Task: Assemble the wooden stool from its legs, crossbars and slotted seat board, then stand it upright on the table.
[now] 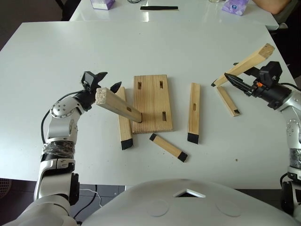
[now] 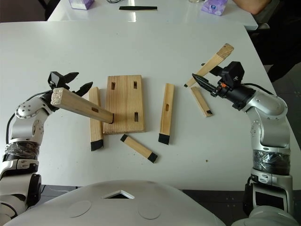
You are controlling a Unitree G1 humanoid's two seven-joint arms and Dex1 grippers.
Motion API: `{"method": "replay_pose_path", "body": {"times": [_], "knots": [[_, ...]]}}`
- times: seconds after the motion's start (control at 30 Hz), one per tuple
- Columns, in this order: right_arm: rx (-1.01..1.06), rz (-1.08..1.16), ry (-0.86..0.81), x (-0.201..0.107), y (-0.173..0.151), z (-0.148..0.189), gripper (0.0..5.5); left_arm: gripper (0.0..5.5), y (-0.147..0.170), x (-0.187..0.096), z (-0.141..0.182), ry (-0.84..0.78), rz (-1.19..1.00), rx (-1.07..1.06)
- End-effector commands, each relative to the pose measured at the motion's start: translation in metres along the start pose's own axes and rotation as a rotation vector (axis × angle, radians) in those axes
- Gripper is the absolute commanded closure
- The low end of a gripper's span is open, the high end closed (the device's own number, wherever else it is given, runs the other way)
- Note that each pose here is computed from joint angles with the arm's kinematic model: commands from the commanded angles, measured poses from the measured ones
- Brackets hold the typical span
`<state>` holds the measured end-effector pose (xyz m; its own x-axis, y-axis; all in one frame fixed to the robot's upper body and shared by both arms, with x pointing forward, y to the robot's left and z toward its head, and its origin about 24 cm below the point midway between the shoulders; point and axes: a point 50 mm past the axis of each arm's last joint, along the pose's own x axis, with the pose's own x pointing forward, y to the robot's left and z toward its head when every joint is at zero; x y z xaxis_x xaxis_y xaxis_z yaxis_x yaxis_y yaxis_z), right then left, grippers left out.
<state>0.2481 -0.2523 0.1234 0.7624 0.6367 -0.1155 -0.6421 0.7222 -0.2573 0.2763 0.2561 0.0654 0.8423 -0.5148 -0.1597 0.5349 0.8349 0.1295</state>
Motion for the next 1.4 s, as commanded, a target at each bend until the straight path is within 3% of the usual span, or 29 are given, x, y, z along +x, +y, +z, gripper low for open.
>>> {"method": "replay_pose_path", "body": {"times": [0.03, 0.37, 0.8, 0.87, 0.97, 1.13, 1.27, 1.4], "knots": [[0.090, -0.029, 0.017, -0.001, 0.026, -0.022, 3.51, 1.73, -0.002, -0.001, -0.001, 0.007, 0.008, -0.002], [0.093, -0.094, 0.147, -0.032, 0.041, -0.046, 3.51, 1.73, -0.004, -0.010, -0.006, 0.031, 0.038, 0.016], [0.058, 0.087, 0.246, -0.039, 0.044, -0.047, 1.44, 1.73, -0.010, -0.017, -0.014, 0.052, 0.077, 0.020], [0.033, 0.120, 0.275, -0.043, 0.038, -0.046, 1.44, 1.73, -0.010, -0.018, -0.014, 0.056, 0.078, 0.021], [-0.034, 0.157, 0.290, -0.045, 0.019, -0.035, 1.44, 1.73, -0.009, -0.020, -0.015, 0.066, 0.079, 0.024], [-0.044, 0.163, 0.158, -0.024, -0.004, 0.010, 1.44, 1.73, -0.008, -0.019, -0.016, 0.081, 0.073, 0.032], [0.063, 0.467, 0.051, -0.005, 0.036, 0.050, 1.44, 1.73, -0.008, -0.013, -0.015, 0.081, 0.060, 0.038], [0.120, 0.742, 0.098, 0.002, 0.065, 0.066, 1.44, 1.73, -0.008, -0.009, -0.012, 0.076, 0.046, 0.042]]}}
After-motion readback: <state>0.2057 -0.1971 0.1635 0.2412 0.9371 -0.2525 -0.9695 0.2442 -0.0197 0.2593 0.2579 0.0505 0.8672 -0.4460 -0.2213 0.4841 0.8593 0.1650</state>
